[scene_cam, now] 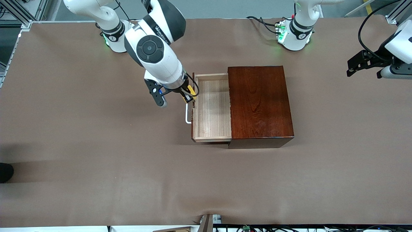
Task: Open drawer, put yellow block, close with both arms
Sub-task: 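Carry the yellow cube with the right gripper over the open drawer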
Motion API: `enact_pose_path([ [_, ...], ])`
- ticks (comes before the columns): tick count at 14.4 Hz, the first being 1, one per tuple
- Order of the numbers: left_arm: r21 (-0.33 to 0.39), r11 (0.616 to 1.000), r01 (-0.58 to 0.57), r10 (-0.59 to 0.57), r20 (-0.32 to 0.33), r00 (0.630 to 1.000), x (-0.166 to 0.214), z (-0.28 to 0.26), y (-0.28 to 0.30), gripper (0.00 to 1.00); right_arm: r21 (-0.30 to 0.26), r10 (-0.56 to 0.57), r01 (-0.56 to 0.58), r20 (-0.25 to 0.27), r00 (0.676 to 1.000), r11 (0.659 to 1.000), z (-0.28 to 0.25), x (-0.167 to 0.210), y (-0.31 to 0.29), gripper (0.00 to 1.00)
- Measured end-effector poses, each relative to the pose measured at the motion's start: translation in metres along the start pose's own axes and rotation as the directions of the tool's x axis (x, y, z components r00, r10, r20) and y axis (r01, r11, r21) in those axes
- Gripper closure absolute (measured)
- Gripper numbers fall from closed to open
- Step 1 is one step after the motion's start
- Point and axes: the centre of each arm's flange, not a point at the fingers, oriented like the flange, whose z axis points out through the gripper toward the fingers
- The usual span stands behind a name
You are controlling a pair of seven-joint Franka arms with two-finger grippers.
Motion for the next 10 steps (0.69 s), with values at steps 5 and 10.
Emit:
enact_pose_path([
  [5, 0.0, 1.0, 0.001, -0.001, 0.0, 1.0, 0.0, 0.0, 0.0, 0.0, 0.049, 0.088, -0.089, 0.022, 0.996, 0.995, 0.03, -0.043, -0.005, 0.45],
  [10, 0.0, 1.0, 0.001, -0.001, 0.001, 1.0, 0.0, 0.0, 0.0, 0.0, 0.035, 0.139, -0.14, 0.02, 0.99, 0.99, 0.077, -0.062, -0.009, 0.45],
])
